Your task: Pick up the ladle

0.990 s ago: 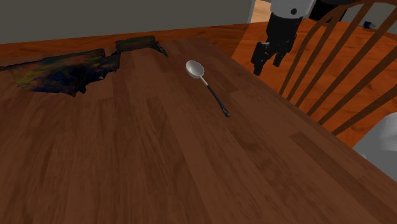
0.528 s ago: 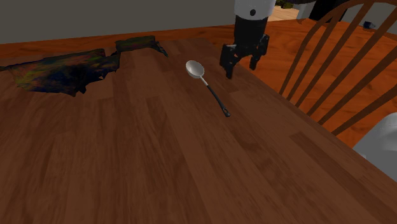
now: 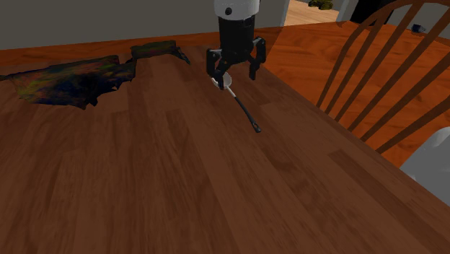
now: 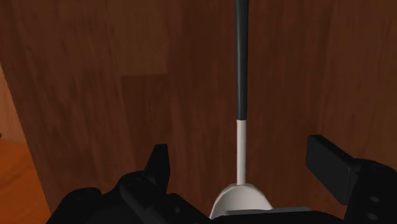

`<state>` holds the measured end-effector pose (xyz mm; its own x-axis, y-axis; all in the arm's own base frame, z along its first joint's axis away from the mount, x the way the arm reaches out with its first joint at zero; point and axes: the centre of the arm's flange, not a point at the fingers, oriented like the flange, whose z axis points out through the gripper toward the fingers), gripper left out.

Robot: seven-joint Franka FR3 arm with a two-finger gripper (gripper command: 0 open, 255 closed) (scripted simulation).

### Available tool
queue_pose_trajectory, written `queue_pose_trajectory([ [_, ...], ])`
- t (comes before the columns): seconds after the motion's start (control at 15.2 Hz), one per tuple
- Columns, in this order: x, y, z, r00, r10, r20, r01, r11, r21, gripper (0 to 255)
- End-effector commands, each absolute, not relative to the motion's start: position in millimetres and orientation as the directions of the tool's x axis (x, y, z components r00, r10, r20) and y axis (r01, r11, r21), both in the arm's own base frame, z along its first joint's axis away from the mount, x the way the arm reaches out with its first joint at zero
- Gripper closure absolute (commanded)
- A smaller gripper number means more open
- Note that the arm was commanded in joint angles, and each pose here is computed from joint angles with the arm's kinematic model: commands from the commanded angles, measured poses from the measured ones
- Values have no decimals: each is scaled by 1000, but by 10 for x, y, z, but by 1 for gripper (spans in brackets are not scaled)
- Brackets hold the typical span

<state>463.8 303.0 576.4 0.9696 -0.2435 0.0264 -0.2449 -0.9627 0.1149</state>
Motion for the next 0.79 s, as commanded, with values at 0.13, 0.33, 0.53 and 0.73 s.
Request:
queue_pose_trajectory([
  [0.13,4684,3072,5599,967,-252,26,-253,-961,115,0],
  [0.33,4684,3072,5441,967,-252,26,-253,-961,115,0],
  [0.53,4684,3071,5358,967,-252,26,-253,-961,115,0],
  [0.73,4690,3073,5362,967,-252,26,-253,-961,115,255],
])
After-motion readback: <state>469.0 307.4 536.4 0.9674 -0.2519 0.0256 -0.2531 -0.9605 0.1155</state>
